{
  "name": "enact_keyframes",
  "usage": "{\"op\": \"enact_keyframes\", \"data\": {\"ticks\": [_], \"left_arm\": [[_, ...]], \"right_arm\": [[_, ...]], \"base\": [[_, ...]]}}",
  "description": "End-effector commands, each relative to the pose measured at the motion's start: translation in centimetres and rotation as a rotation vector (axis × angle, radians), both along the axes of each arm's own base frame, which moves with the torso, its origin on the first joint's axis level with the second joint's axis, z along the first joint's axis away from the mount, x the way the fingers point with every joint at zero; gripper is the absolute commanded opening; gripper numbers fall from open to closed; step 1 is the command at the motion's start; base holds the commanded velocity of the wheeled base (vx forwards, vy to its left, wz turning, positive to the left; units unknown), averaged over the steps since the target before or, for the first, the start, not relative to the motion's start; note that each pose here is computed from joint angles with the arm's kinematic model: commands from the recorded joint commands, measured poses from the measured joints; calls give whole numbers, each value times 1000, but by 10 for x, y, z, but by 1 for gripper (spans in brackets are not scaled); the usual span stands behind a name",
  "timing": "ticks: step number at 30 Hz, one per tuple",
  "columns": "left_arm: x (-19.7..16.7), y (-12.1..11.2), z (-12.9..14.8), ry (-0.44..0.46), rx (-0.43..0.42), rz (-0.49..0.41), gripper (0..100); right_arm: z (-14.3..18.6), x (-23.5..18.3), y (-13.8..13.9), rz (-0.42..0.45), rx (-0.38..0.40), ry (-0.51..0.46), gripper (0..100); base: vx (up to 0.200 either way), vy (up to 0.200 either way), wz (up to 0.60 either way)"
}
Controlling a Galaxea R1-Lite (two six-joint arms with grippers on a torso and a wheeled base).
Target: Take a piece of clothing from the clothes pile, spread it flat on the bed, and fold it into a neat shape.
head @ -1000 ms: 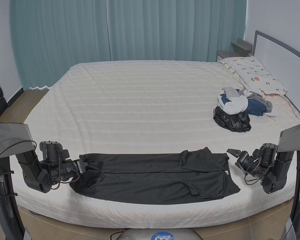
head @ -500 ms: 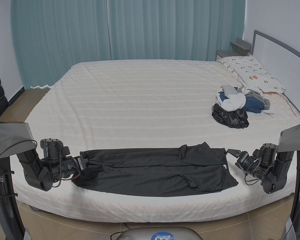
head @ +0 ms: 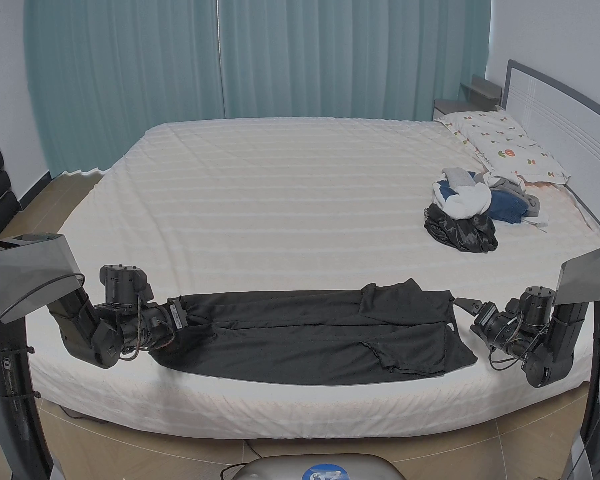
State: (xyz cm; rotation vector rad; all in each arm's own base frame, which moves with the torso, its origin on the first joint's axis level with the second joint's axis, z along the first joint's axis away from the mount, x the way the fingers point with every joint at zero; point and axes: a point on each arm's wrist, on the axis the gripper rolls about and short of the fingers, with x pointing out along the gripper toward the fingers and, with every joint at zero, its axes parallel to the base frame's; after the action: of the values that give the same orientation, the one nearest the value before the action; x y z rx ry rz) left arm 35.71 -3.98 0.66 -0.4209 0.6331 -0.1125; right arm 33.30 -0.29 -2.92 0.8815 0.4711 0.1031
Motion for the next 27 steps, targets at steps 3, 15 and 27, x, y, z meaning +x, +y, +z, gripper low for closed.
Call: {"op": "enact_keyframes", "data": {"ticks": [3,15,27], "left_arm": [[9,-30,25,-12,-31,7,0],[15,-92,56,63,13,54,0],[14,-148,83,153,3,-1,0]], "right_arm": [[0,0,0,0,0,-2,100],[1,-1,0,0,0,-12,100],[1,-1,1,2,0,-12,100]], "base": [[0,-200,0],[0,-200,0],[0,-200,0]]}}
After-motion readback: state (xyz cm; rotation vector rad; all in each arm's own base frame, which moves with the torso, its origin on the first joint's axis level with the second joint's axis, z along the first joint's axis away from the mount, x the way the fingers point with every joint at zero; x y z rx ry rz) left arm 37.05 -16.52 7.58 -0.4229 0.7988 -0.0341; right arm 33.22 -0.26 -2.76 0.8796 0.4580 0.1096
